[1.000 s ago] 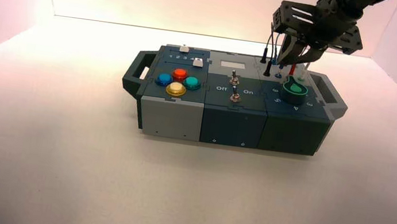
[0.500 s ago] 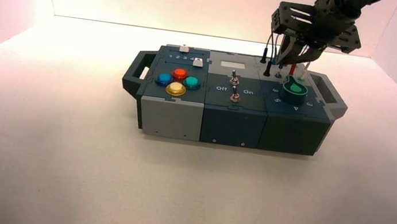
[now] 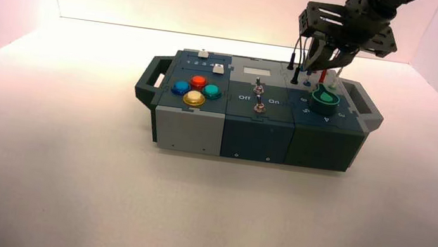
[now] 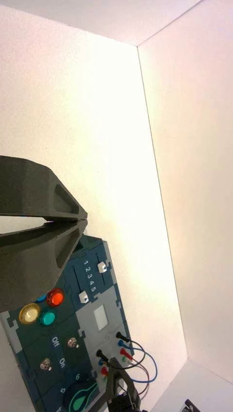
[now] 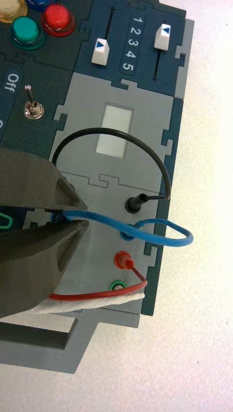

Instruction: Insert the blue wire.

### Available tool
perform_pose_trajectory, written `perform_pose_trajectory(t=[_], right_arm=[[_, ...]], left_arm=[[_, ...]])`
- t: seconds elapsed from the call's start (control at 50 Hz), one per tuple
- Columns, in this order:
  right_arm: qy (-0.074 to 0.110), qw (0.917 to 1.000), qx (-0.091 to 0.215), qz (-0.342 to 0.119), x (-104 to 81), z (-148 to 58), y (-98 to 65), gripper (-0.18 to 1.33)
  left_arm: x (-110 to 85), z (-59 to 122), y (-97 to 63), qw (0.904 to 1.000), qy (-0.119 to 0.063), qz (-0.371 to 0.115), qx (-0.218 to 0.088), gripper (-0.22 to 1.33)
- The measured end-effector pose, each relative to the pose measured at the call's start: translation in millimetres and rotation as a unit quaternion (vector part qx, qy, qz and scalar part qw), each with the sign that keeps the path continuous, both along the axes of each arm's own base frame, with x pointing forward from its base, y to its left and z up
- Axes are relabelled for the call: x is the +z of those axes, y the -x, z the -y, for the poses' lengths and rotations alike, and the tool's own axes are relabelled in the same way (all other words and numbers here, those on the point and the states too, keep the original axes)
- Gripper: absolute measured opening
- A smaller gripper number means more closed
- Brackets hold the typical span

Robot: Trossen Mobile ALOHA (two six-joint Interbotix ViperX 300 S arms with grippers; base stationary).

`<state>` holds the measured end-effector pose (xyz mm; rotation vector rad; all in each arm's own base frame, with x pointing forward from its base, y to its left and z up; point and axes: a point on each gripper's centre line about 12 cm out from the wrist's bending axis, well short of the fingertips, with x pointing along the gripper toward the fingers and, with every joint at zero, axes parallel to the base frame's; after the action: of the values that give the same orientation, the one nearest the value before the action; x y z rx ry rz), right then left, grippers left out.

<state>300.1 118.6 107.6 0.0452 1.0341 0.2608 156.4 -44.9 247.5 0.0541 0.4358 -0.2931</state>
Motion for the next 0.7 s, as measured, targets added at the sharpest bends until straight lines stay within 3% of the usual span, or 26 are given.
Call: perform_pose_trajectory(t=[0.38, 0.7], right_arm=[[0.004, 0.9999, 0.004, -0.009, -0.7, -1.1, -2.8, 0.01], [0.021, 0.9995, 0.015, -0.018, -0.4, 1.0, -3.3, 0.01]], left_arm=[[1.5, -0.3, 1.1, 1.0, 0.001, 0.004, 0.0, -0.16], [1.7, -0.3, 1.0, 1.0, 0.001, 0.005, 0.0, -0.16]])
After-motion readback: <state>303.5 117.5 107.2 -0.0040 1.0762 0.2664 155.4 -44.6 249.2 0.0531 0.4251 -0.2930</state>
